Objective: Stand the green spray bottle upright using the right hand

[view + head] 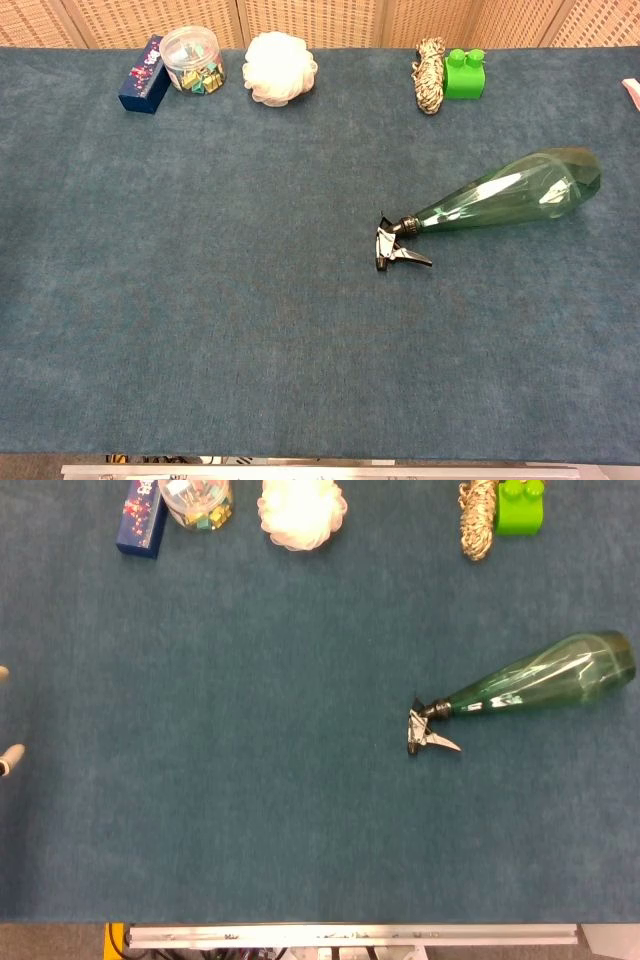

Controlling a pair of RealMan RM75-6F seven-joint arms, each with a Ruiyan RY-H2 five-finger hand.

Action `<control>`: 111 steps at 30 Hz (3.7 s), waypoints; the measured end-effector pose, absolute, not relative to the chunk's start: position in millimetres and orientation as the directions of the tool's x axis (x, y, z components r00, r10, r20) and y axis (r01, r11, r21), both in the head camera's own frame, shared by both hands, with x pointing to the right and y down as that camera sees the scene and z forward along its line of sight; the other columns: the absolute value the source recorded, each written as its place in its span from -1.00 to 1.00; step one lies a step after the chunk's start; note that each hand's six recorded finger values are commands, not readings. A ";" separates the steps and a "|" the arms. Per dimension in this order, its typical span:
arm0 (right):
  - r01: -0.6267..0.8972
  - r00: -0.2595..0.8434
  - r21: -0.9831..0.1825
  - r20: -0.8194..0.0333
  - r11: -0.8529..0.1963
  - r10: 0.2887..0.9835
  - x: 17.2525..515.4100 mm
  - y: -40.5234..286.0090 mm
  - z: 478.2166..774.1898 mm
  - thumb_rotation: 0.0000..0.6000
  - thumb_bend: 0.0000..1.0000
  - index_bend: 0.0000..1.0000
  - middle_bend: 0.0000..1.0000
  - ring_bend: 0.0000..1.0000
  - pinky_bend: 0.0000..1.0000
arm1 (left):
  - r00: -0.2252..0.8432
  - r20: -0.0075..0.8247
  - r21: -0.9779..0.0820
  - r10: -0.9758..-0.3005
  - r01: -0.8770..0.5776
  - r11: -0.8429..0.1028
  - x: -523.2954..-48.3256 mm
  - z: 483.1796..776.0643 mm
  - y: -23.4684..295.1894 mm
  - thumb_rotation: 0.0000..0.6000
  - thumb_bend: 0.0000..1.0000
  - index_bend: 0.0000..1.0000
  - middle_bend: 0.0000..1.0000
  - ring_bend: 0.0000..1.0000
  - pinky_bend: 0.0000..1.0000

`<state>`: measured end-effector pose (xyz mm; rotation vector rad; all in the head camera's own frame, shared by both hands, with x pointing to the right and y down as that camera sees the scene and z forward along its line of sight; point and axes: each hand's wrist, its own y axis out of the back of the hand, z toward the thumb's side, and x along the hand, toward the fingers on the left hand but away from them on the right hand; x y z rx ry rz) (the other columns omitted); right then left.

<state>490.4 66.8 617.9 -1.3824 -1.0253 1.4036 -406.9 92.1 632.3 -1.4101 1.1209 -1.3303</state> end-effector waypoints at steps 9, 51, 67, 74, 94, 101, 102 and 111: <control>-0.028 0.018 -0.963 -0.269 -0.268 0.963 490.1 65.0 618.7 1.00 -0.92 -0.05 -0.23 -0.30 -0.17 | 0.013 0.214 -0.976 -0.977 -0.042 -0.214 -408.5 632.3 93.0 1.00 -0.91 -0.46 -0.70 -0.70 -0.34; -0.427 0.213 -0.785 -0.570 -0.449 0.793 357.8 -19.1 645.7 1.00 -1.00 -0.49 -0.57 -0.70 -0.61 | -0.034 0.158 -0.987 -0.987 -0.045 -0.156 -420.4 613.8 108.6 1.00 -0.91 -0.45 -0.70 -0.70 -0.34; -0.514 0.258 -0.719 -0.649 -0.467 0.716 305.6 -26.1 678.9 1.00 -1.00 -0.49 -0.57 -0.70 -0.61 | -0.064 0.131 -0.991 -0.989 -0.041 -0.128 -425.7 603.2 109.4 1.00 -0.91 -0.44 -0.70 -0.70 -0.34; -0.529 0.263 -0.711 -0.656 -0.463 0.707 299.9 -23.6 686.4 1.00 -1.00 -0.49 -0.56 -0.70 -0.61 | -0.068 0.150 -0.989 -0.986 -0.004 -0.150 -430.6 604.6 111.9 1.00 -0.91 -0.44 -0.70 -0.70 -0.34; -0.548 0.290 -0.695 -0.681 -0.466 0.673 282.0 -16.4 716.3 1.00 -1.00 -0.49 -0.55 -0.70 -0.61 | -0.087 0.144 -0.990 -0.986 -0.014 -0.143 -442.5 599.7 115.7 1.00 -0.91 -0.44 -0.70 -0.70 -0.34; -0.552 0.282 -0.680 -0.697 -0.483 0.659 280.5 -14.9 723.5 1.00 -1.00 -0.49 -0.54 -0.70 -0.61 | -0.096 0.140 -0.990 -0.986 -0.018 -0.139 -444.5 598.6 115.4 1.00 -0.91 -0.43 -0.70 -0.70 -0.34; -0.552 0.282 -0.679 -0.698 -0.484 0.658 280.5 -14.7 724.0 1.00 -1.00 -0.49 -0.54 -0.70 -0.61 | -0.097 0.139 -0.990 -0.986 -0.017 -0.138 -444.8 598.4 115.5 1.00 -0.91 -0.43 -0.70 -0.70 -0.34; -0.554 0.272 -0.671 -0.705 -0.492 0.655 282.5 -15.0 728.0 1.00 -0.99 -0.49 -0.51 -0.70 -0.61 | -0.102 0.138 -0.990 -0.985 -0.011 -0.138 -447.1 598.4 115.7 1.00 -0.91 -0.31 -0.64 -0.69 -0.34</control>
